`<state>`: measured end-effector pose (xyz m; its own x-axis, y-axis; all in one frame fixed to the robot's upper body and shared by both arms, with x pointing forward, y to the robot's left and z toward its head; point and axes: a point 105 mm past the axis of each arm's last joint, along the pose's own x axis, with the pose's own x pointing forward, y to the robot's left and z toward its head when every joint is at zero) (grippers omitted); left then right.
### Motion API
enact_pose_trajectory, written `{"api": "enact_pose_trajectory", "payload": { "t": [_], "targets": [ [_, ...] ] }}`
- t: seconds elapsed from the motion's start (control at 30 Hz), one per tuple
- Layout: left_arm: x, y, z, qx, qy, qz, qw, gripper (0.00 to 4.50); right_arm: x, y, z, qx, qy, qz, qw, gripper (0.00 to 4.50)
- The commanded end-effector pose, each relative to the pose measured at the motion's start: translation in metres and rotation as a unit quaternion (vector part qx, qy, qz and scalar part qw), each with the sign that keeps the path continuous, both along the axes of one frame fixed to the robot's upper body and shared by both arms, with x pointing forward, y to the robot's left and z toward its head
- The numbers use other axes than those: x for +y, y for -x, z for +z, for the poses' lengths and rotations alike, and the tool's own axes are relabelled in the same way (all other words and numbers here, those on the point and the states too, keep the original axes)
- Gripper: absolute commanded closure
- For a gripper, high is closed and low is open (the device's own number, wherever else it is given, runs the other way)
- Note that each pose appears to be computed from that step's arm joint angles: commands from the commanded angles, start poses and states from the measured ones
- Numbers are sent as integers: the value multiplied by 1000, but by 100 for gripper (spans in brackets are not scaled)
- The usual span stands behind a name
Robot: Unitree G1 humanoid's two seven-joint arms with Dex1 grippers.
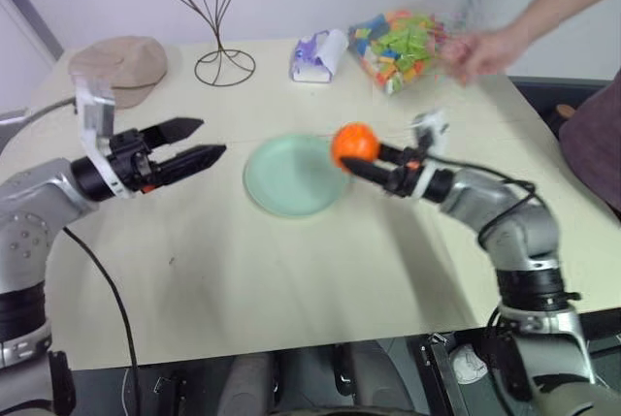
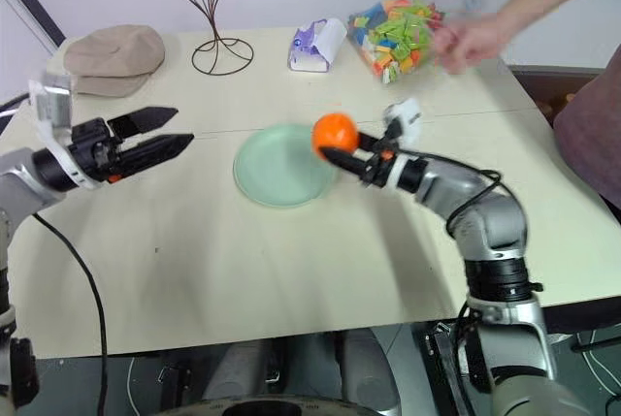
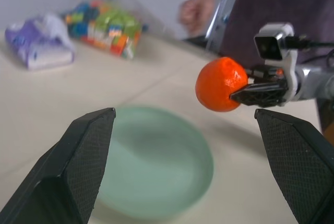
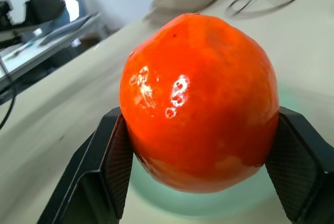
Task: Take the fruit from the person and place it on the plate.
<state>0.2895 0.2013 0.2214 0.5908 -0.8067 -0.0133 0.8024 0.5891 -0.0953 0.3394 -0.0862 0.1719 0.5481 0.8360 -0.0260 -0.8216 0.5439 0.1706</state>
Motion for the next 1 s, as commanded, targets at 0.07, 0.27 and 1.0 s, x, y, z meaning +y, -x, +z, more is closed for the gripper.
{"api": "enact_pose_trajectory", "payload": {
  "t": [0.07, 0.27, 1.0],
  "targets": [
    [-2, 9, -7, -4, -42, -11, 999, 0, 20, -4, 3, -24, 14, 17, 999, 160],
    [2, 11, -13, -3, -44, 4, 999, 0, 30, -12, -15, -16, 49, 31, 998, 160],
    [58, -22, -22, -30, -38, 180, 982, 0, -79, -15, 50, -100, 48, -129, 986, 6]
  ]
}}
